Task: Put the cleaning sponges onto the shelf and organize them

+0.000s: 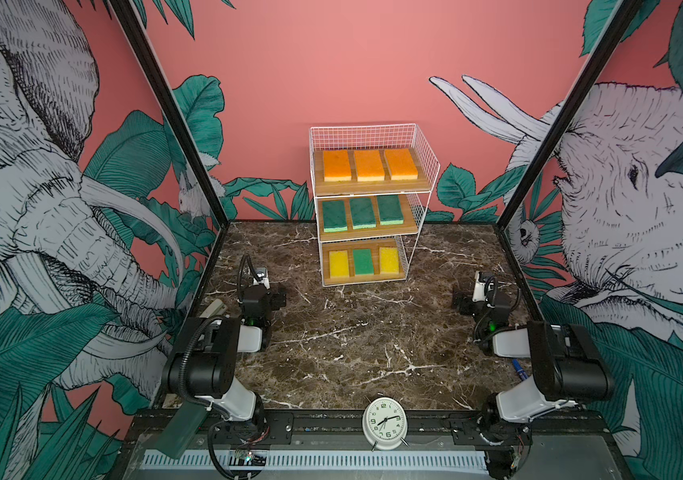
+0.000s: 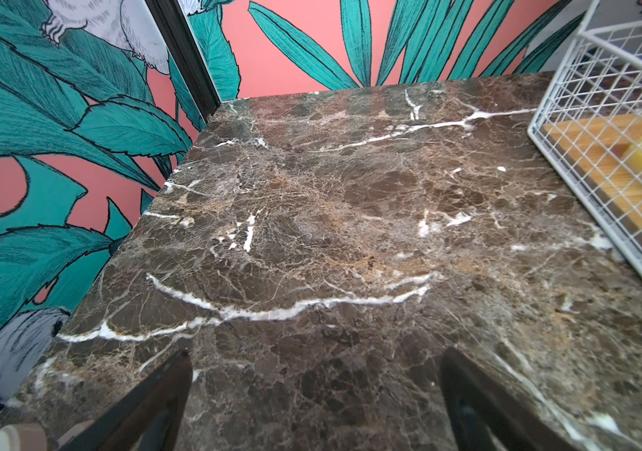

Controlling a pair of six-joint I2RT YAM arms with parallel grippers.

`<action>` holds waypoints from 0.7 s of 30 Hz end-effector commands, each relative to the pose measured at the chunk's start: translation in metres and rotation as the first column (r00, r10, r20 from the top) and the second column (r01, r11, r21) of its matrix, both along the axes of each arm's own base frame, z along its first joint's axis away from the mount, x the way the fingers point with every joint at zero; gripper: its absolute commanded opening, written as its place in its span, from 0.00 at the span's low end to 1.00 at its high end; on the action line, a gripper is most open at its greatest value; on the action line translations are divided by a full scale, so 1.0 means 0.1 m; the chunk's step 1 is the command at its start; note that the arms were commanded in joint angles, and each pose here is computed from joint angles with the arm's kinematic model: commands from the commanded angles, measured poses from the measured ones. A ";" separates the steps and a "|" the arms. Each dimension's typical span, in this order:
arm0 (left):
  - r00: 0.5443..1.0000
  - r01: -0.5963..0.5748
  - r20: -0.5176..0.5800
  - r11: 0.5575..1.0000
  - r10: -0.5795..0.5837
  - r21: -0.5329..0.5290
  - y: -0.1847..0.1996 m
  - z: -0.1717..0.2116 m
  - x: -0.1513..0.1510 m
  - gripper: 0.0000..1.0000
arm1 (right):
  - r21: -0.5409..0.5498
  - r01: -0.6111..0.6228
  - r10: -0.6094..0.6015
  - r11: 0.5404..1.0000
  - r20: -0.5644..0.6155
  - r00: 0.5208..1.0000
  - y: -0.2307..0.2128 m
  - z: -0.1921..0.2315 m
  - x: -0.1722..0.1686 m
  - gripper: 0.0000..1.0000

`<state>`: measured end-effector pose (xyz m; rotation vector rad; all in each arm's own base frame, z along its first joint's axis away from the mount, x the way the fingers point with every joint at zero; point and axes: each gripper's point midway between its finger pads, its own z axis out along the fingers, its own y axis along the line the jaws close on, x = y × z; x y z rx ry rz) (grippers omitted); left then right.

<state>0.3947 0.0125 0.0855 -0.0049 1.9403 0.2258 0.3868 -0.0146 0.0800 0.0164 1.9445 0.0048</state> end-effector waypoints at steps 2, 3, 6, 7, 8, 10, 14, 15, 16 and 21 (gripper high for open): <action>0.999 0.009 0.041 1.000 -0.009 0.008 0.00 0.12 0.01 1.00 | -0.016 -0.013 0.014 1.000 0.066 0.998 0.01 0.17 0.07 0.99; 0.999 0.008 0.041 1.000 -0.009 0.008 0.00 0.12 0.02 1.00 | -0.015 -0.012 0.013 1.000 0.067 0.998 0.02 0.17 0.07 0.99; 0.999 0.007 0.041 1.000 -0.007 0.008 0.01 0.12 0.02 0.99 | -0.015 -0.014 0.015 1.000 0.067 0.998 0.02 0.17 0.07 0.99; 0.999 0.007 0.041 1.000 -0.008 0.008 0.01 0.12 0.02 1.00 | -0.016 -0.013 0.014 1.000 0.067 0.998 0.02 0.17 0.07 0.99; 0.999 0.007 0.041 1.000 -0.007 0.007 0.01 0.12 0.01 1.00 | -0.016 -0.015 0.016 1.000 0.066 0.998 0.02 0.17 0.07 0.99; 0.999 0.008 0.042 1.000 -0.008 0.008 0.00 0.13 0.02 1.00 | -0.016 -0.014 0.015 1.000 0.065 0.998 0.02 0.16 0.07 0.99; 0.999 0.008 0.041 1.000 -0.008 0.008 0.00 0.12 0.02 0.99 | -0.019 -0.009 0.010 1.000 0.060 0.998 0.01 0.17 0.09 0.99; 0.999 0.008 0.040 1.000 -0.008 0.008 0.01 0.12 0.01 1.00 | -0.028 -0.005 0.006 1.000 0.053 0.999 0.01 0.16 0.09 0.99; 0.999 0.009 0.042 1.000 -0.009 0.008 0.00 0.13 0.02 1.00 | -0.039 0.001 0.001 0.999 0.047 0.999 0.02 0.16 0.10 0.99; 0.999 0.008 0.040 1.000 -0.008 0.008 0.00 0.12 0.01 1.00 | -0.062 0.009 -0.007 0.998 0.034 0.999 0.04 0.14 0.11 0.99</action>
